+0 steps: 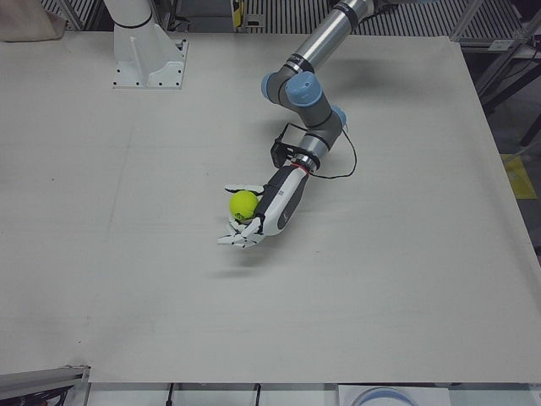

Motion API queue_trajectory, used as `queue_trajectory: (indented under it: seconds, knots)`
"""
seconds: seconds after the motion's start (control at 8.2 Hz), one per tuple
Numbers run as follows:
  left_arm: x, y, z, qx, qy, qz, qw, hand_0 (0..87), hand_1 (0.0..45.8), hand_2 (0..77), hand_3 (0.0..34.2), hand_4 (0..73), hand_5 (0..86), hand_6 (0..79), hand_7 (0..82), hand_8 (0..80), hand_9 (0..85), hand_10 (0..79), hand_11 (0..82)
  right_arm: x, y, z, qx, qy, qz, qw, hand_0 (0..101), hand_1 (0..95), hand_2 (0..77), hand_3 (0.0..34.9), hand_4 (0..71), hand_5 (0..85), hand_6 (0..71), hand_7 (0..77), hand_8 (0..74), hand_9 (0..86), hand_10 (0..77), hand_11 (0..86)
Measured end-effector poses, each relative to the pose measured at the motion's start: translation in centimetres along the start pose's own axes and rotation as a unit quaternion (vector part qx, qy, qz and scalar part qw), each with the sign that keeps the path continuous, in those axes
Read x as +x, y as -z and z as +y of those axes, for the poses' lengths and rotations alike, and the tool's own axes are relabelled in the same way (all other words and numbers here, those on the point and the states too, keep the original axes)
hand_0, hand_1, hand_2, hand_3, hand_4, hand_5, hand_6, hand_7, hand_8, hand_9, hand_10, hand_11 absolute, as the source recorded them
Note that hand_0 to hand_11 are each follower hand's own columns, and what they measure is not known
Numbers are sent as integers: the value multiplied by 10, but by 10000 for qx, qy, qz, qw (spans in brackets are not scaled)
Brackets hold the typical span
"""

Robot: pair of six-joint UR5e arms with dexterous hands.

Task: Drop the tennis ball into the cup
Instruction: 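Position the left hand with the ball above the white cup opening, then open the left hand fingers to release the ball into the cup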

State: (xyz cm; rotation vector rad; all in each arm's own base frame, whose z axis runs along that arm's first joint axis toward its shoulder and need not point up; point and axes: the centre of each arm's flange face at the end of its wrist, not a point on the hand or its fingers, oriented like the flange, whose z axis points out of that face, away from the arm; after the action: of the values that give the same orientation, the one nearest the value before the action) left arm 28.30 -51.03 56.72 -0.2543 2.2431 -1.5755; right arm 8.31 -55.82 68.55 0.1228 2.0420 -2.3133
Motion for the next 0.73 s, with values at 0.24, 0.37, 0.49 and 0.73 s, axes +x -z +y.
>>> queue_trajectory:
  seconds: [0.24, 0.37, 0.49, 0.73]
  knots:
    - [-13, -2, 4, -33, 2, -88, 10000, 799, 278, 65, 0, 196, 245, 693, 415, 371, 431, 174, 278, 0, 0, 0, 0, 0, 0, 10000, 0, 5, 5, 0, 0, 0, 0, 0, 0, 0, 0, 5]
    - [-15, -2, 5, -37, 5, -115, 9999, 800, 278, 65, 0, 191, 207, 693, 415, 344, 387, 174, 278, 0, 0, 0, 0, 0, 0, 10000, 0, 5, 5, 0, 0, 0, 0, 5, 0, 0, 0, 5]
    - [-17, -1, 5, -38, 17, -131, 9999, 800, 284, 71, 0, 180, 224, 698, 415, 284, 316, 158, 256, 0, 0, 0, -4, 0, 0, 10000, 0, 5, 5, 0, 0, 0, 0, 5, 0, 0, 0, 5]
    - [-17, 0, 4, -31, 39, -143, 9999, 801, 278, 60, 0, 180, 202, 611, 382, 251, 273, 136, 235, 0, 0, 0, 0, 0, 0, 10000, 0, 5, 5, 0, 0, 0, 0, 5, 0, 0, 0, 5]
